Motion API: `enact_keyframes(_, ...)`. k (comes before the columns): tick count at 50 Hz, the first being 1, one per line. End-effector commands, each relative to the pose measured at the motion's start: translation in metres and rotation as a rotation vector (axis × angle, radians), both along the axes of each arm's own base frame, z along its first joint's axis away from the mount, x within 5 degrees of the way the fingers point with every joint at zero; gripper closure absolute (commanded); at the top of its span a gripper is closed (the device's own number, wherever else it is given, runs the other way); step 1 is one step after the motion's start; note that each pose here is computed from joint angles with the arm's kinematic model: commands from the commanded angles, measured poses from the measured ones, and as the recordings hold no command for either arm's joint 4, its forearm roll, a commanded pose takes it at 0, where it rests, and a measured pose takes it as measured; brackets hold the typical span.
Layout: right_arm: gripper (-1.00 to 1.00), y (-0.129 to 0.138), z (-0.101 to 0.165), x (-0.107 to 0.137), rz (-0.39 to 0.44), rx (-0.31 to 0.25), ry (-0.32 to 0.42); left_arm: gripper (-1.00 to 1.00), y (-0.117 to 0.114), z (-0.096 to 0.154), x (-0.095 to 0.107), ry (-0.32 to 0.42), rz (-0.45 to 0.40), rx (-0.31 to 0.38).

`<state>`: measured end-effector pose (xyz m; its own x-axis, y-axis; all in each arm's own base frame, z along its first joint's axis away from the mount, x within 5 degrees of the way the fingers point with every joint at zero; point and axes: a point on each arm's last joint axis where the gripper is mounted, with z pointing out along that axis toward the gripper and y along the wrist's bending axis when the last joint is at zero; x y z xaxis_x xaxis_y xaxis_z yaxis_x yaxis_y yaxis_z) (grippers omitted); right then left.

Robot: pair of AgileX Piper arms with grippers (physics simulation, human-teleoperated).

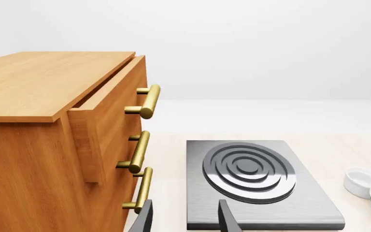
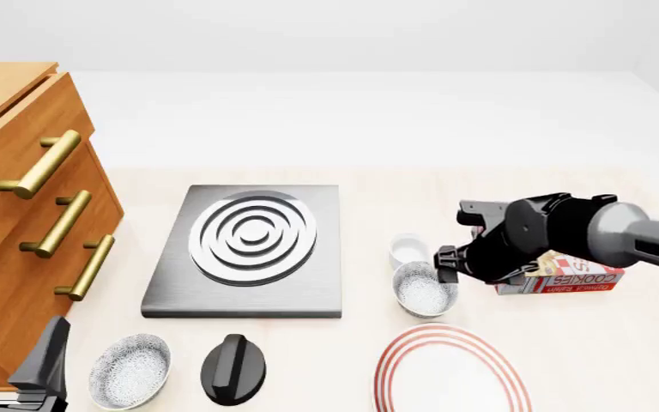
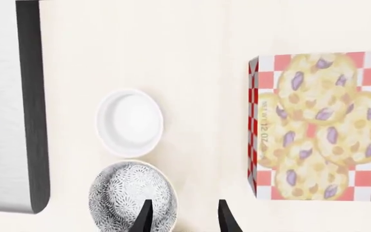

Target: Pick the akita bowl between the plate and the ramekin and place it on the plate.

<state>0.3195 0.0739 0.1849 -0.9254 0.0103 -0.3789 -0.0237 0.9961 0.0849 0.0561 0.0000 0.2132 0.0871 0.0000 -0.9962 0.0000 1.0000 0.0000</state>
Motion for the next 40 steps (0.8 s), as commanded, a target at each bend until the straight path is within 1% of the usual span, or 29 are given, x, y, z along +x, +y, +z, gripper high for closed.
enact_keyframes(1,-1.00,-0.001,-0.007,-0.006,0.007,-0.005,0.009,-1.00,0.000,0.000,0.000,0.000,0.000,0.000)
enact_keyframes(7,-1.00,-0.003,-0.010,-0.004,0.001,-0.007,0.016,-1.00,0.000,0.000,0.000,0.000,0.000,0.000)
enact_keyframes(19,-1.00,0.002,-0.026,-0.009,0.012,-0.008,0.038,-1.00,0.000,0.000,0.000,0.000,0.000,0.000)
enact_keyframes(32,-1.00,0.005,-0.035,-0.009,0.017,-0.009,0.045,-1.00,0.000,0.000,0.000,0.000,0.000,0.000)
enact_keyframes(33,1.00,0.002,-0.034,-0.007,0.027,-0.016,0.042,-1.00,0.000,0.000,0.000,0.000,0.000,0.000)
enact_keyframes(34,1.00,0.003,-0.034,-0.008,0.034,-0.018,0.042,-1.00,0.000,0.000,0.000,0.000,0.000,0.000)
enact_keyframes(36,1.00,-0.004,-0.031,-0.005,0.041,-0.028,0.034,-1.00,0.000,0.000,0.000,0.000,0.000,0.000)
enact_keyframes(40,1.00,-0.003,-0.031,-0.005,0.042,-0.027,0.033,-1.00,0.000,0.000,0.000,0.000,0.000,0.000)
